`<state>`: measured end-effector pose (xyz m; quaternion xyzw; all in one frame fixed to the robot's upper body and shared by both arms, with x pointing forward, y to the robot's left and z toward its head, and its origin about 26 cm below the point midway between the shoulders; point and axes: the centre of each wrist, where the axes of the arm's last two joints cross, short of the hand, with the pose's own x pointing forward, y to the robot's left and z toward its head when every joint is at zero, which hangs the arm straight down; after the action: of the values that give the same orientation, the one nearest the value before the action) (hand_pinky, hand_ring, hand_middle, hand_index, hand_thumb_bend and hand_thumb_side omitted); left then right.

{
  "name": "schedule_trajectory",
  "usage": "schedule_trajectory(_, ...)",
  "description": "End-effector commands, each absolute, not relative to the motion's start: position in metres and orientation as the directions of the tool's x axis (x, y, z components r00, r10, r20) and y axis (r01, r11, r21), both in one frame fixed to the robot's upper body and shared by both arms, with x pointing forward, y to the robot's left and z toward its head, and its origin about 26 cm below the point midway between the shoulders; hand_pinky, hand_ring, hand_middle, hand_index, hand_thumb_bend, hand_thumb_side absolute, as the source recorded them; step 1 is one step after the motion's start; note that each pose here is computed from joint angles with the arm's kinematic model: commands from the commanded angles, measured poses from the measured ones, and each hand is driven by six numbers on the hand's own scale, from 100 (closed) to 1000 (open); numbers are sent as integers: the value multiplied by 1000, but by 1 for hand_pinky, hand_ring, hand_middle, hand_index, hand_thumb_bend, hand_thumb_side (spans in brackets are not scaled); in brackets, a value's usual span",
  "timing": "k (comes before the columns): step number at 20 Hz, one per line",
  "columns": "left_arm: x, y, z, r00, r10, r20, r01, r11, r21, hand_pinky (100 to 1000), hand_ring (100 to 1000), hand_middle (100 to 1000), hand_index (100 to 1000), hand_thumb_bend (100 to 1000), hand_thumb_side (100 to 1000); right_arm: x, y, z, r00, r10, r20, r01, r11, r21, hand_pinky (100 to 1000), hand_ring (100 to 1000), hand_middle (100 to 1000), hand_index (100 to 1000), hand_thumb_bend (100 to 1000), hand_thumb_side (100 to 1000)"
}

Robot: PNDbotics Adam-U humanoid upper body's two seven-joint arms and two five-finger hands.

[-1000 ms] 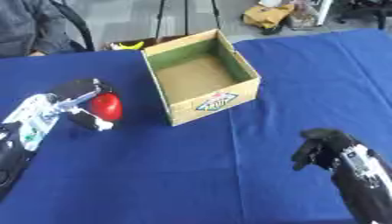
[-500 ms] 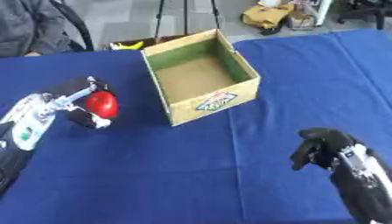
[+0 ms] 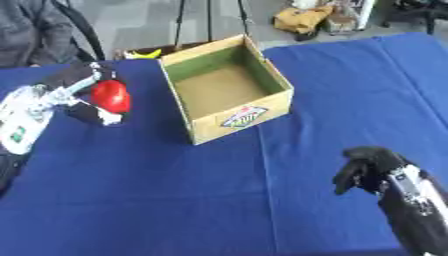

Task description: Pick up objects on the table and place them in the box.

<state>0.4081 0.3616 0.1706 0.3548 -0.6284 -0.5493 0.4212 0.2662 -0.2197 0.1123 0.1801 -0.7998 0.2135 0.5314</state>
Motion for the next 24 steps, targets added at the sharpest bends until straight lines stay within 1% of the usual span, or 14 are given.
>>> schedule_trajectory(1, 414, 363, 201, -405, -910, 93, -68, 131, 989, 100, 358, 572, 765, 100, 188, 266, -218, 121, -398, -63, 915, -534, 827, -175, 493, 554, 504, 719, 100, 814)
schedule_trajectory(3, 419, 358, 209, -411, -908, 79, -100, 132, 986, 100, 359, 571, 766, 100, 178, 266, -216, 122, -404, -61, 913, -544, 818, -186, 493, 554, 504, 719, 100, 819)
schedule_trajectory(7, 430, 354, 223, -409, -911, 59, -168, 138, 976, 100, 359, 570, 766, 100, 152, 269, -213, 127, -429, -63, 901, -571, 791, -217, 493, 554, 504, 719, 100, 798)
schedule_trajectory(10, 438, 353, 225, -401, -915, 57, -212, 153, 965, 100, 371, 580, 766, 100, 139, 270, -210, 131, -448, -64, 892, -593, 767, -243, 493, 555, 503, 719, 100, 806)
schedule_trajectory(12, 443, 354, 222, -392, -918, 60, -234, 162, 959, 100, 375, 579, 765, 100, 138, 272, -207, 133, -461, -66, 885, -606, 752, -260, 493, 555, 503, 719, 100, 799)
schedule_trajectory(15, 447, 356, 210, -384, -922, 48, -234, 147, 961, 100, 388, 589, 765, 100, 143, 273, -205, 137, -477, -72, 876, -617, 737, -275, 493, 554, 503, 719, 100, 812)
schedule_trajectory(20, 449, 357, 196, -403, -915, -20, -235, 82, 969, 100, 405, 598, 766, 100, 136, 275, -200, 141, -491, -78, 868, -631, 718, -293, 493, 555, 503, 719, 100, 832)
schedule_trajectory(22, 449, 356, 191, -412, -911, -33, -225, 66, 972, 102, 431, 614, 771, 145, 138, 275, -199, 141, -493, -79, 867, -632, 717, -294, 493, 554, 503, 719, 100, 847)
schedule_trajectory(23, 449, 355, 189, -417, -908, -40, -217, 57, 975, 186, 469, 634, 780, 276, 264, 275, -199, 141, -492, -77, 867, -630, 719, -293, 493, 554, 503, 719, 100, 860)
schedule_trajectory(24, 449, 354, 188, -422, -905, -46, -213, 49, 976, 216, 480, 638, 781, 318, 331, 275, -199, 141, -491, -76, 868, -628, 721, -293, 492, 554, 502, 719, 100, 852)
